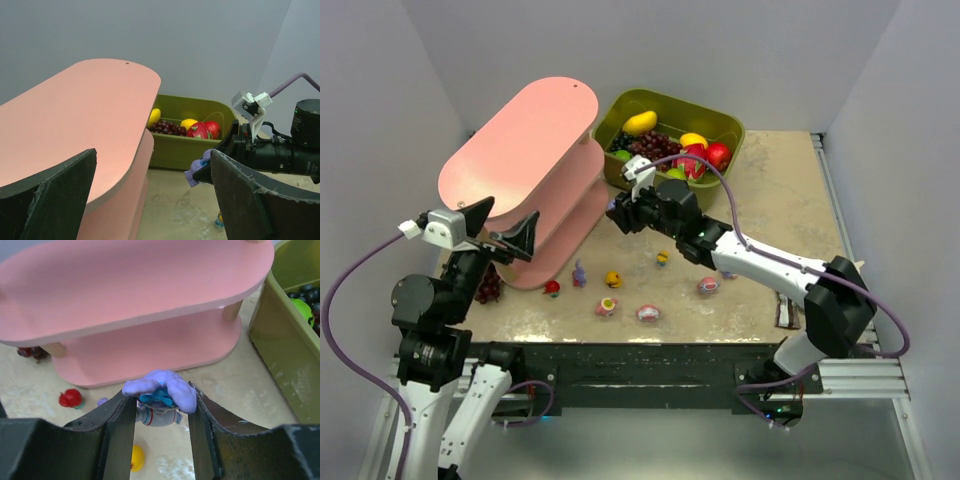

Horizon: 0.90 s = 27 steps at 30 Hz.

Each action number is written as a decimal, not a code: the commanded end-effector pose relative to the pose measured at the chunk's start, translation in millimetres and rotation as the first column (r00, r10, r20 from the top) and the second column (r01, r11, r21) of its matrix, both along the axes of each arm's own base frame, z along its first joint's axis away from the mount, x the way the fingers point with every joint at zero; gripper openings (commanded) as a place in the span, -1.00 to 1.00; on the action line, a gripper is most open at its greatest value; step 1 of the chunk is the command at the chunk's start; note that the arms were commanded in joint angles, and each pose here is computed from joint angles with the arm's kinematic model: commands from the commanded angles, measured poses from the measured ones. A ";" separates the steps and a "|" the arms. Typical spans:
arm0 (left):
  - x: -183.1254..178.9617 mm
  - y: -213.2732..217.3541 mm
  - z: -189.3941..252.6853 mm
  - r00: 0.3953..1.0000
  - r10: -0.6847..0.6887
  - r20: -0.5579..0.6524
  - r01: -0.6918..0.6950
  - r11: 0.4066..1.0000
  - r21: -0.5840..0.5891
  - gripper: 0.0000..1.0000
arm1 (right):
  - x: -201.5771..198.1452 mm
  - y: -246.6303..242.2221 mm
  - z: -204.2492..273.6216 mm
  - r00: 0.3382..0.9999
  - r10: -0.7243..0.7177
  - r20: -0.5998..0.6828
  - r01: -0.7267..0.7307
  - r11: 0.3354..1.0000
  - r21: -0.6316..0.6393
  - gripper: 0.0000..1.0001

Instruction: Place and organize the plastic toys onto the shelf

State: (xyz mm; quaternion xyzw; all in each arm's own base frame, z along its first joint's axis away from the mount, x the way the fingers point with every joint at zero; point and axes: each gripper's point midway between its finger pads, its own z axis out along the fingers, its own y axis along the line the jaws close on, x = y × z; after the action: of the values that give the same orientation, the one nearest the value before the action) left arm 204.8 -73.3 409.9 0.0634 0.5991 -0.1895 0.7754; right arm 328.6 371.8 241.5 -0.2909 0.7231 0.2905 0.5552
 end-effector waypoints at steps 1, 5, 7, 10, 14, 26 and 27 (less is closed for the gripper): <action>3.4 7.7 5.3 0.999 0.043 0.027 -0.042 0.999 -0.018 0.99 | 22.3 3.8 24.6 0.991 0.075 0.111 -0.080 0.996 0.037 -1.00; 5.2 10.6 4.6 0.998 0.056 0.025 -0.056 0.998 -0.028 0.99 | 34.3 11.5 0.8 0.985 0.130 0.114 -0.130 0.991 -0.001 -1.00; 5.4 11.1 4.0 0.998 0.059 0.027 -0.058 0.998 -0.031 0.99 | 41.5 18.2 -21.2 0.983 0.157 0.099 -0.154 0.987 -0.036 -1.00; 5.7 12.8 3.0 0.997 0.068 0.028 -0.067 0.997 -0.033 0.99 | 50.5 28.7 -40.5 0.977 0.194 0.090 -0.191 0.981 -0.047 -1.00; 5.4 15.7 3.8 0.996 0.083 0.036 -0.082 0.996 -0.036 0.98 | 61.1 36.8 -45.8 0.968 0.232 0.098 -0.232 0.973 -0.013 -1.00; 5.4 17.2 3.3 0.995 0.091 0.040 -0.090 0.995 -0.044 0.98 | 92.0 52.9 -81.2 0.963 0.264 0.048 -0.263 0.964 -0.024 -1.00; 6.1 17.4 3.4 0.995 0.093 0.038 -0.091 0.995 -0.044 0.98 | 94.7 53.4 -87.5 0.964 0.264 0.040 -0.263 0.964 -0.026 -1.00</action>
State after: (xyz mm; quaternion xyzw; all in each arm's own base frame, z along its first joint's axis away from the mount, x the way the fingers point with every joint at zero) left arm 210.8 -59.7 403.1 0.0341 0.5989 -0.1657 0.7828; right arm 408.4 413.9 123.7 -0.3918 0.7050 0.3339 0.4878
